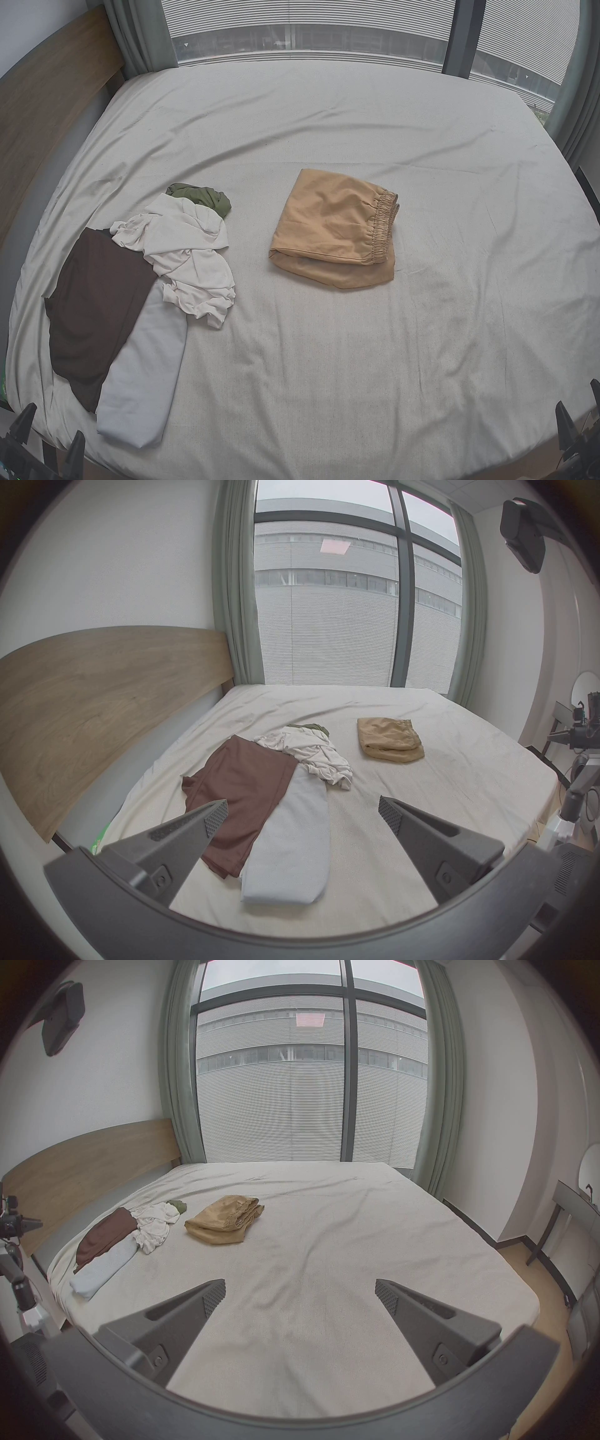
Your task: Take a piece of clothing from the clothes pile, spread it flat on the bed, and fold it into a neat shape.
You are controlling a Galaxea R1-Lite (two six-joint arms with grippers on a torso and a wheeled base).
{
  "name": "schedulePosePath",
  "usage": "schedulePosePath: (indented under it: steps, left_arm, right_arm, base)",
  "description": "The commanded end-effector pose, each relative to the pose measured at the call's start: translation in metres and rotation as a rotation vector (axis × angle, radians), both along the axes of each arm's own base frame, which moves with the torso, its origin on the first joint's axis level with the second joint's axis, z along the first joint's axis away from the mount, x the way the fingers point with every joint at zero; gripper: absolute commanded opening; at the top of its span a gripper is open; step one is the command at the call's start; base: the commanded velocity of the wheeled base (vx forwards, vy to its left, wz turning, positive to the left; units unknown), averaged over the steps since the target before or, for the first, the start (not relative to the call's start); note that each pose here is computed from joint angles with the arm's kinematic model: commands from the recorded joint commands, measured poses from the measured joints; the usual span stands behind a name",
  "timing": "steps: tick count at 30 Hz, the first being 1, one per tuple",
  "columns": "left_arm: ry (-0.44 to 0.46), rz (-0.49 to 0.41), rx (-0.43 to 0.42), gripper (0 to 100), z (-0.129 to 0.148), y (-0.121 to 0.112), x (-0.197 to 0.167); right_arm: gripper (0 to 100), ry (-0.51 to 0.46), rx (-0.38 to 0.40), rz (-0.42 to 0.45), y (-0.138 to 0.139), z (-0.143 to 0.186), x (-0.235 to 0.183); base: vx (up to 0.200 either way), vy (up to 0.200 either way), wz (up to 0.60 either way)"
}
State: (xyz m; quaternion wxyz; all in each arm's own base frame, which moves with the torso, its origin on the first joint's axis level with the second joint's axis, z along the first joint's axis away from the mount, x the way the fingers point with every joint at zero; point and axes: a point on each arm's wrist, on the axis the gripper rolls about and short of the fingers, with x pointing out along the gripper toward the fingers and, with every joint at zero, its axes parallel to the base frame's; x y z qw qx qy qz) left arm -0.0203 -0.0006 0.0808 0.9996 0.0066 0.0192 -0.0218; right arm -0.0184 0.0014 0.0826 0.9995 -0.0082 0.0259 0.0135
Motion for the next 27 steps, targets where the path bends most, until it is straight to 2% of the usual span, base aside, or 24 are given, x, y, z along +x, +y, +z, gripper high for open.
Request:
schedulePosePath:
  steps: [1, 4, 7, 17, 21, 27]
  left_arm:
    - [-0.039, 0.020, -0.005, 100, -0.0053, -0.0001, -0.0025]
    - [-0.037, 0.019, -0.005, 100, -0.0055, -0.0001, -0.0025]
    - [-0.037, 0.020, -0.005, 100, -0.0055, -0.0001, -0.0025]
    - [-0.036, 0.016, 0.000, 100, -0.0056, -0.0001, -0.0025]
    - [-0.038, 0.054, -0.013, 100, -0.0053, 0.0005, -0.0025]
    - [-0.037, 0.051, -0.012, 100, -0.0055, 0.0006, -0.0025]
  right_arm:
    - [100, -0.004, -0.011, 0.041, -0.0007, -0.0065, -0.0014]
    - [100, -0.048, -0.002, 0.013, -0.0004, -0.0073, -0.0046]
    - [100, -0.043, 0.006, -0.019, -0.0011, -0.0077, -0.0042]
    - [100, -0.045, -0.007, 0.000, -0.0007, -0.0075, -0.0042]
    - [100, -0.044, 0.002, -0.002, -0.0006, -0.0075, -0.0042]
    - [100, -0.041, 0.008, -0.002, -0.0006, -0.0076, -0.0041]
  base:
    - [0.000, 0.000, 0.00]
    - [0.000, 0.000, 0.00]
    - [0.000, 0.000, 0.00]
    - [0.000, 0.000, 0.00]
    - [0.000, 0.000, 0.00]
    - [0.000, 0.000, 0.00]
